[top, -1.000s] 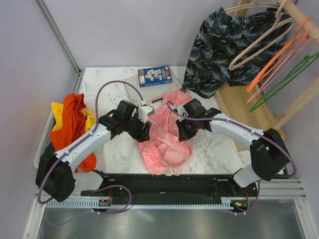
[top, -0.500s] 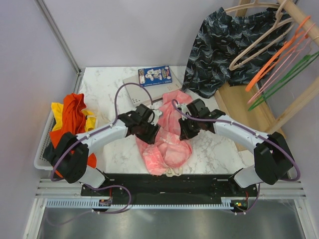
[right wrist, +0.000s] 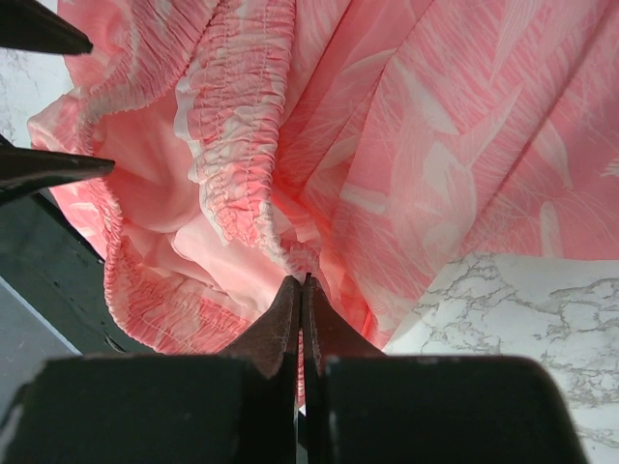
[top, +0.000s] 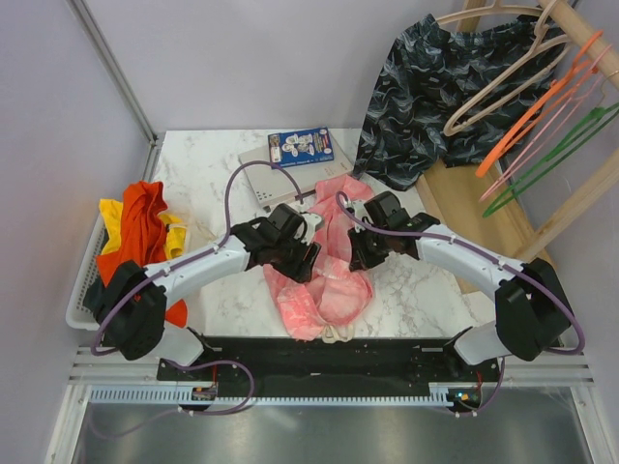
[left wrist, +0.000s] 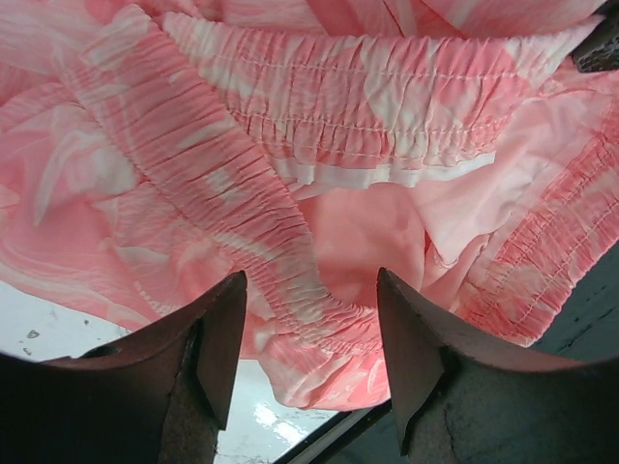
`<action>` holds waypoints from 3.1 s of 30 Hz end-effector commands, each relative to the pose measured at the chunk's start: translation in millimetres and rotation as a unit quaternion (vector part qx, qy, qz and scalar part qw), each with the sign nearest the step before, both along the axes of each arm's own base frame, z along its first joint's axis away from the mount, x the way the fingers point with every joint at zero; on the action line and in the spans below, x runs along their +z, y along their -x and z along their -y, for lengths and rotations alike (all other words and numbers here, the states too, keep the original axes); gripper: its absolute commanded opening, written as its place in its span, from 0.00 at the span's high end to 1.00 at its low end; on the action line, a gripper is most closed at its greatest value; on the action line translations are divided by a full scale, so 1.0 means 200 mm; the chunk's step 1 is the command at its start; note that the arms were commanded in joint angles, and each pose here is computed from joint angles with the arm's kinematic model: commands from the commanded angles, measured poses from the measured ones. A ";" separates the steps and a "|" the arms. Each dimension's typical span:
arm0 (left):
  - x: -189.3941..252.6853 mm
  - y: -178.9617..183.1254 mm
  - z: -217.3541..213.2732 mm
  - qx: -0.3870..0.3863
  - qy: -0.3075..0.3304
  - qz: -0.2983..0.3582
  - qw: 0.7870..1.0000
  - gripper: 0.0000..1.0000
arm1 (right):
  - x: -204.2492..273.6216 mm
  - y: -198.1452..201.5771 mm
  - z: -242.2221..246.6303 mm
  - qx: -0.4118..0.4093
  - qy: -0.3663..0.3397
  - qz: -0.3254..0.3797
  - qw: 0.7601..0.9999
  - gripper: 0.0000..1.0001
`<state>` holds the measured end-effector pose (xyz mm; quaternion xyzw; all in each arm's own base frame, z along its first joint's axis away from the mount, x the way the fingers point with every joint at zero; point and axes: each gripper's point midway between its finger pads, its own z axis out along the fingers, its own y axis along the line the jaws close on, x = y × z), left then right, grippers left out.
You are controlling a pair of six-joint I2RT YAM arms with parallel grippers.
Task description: Place the shorts on the hanger
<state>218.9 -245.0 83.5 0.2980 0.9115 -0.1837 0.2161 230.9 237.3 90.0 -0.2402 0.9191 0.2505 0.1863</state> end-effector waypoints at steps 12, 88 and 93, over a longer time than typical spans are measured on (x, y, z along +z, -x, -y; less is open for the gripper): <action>-0.09 -0.09 -0.28 0.045 -0.161 0.003 0.986 0.59 | 0.13 -0.07 0.12 -0.029 0.026 0.063 0.997 1.00; 0.05 0.09 -0.59 -0.174 -0.011 0.080 0.981 0.45 | 0.03 -0.01 0.42 0.172 0.180 0.150 0.957 0.14; 0.54 -0.04 -0.49 -0.144 0.042 0.160 0.976 0.25 | 0.60 -0.06 0.28 0.194 0.110 0.224 0.949 0.02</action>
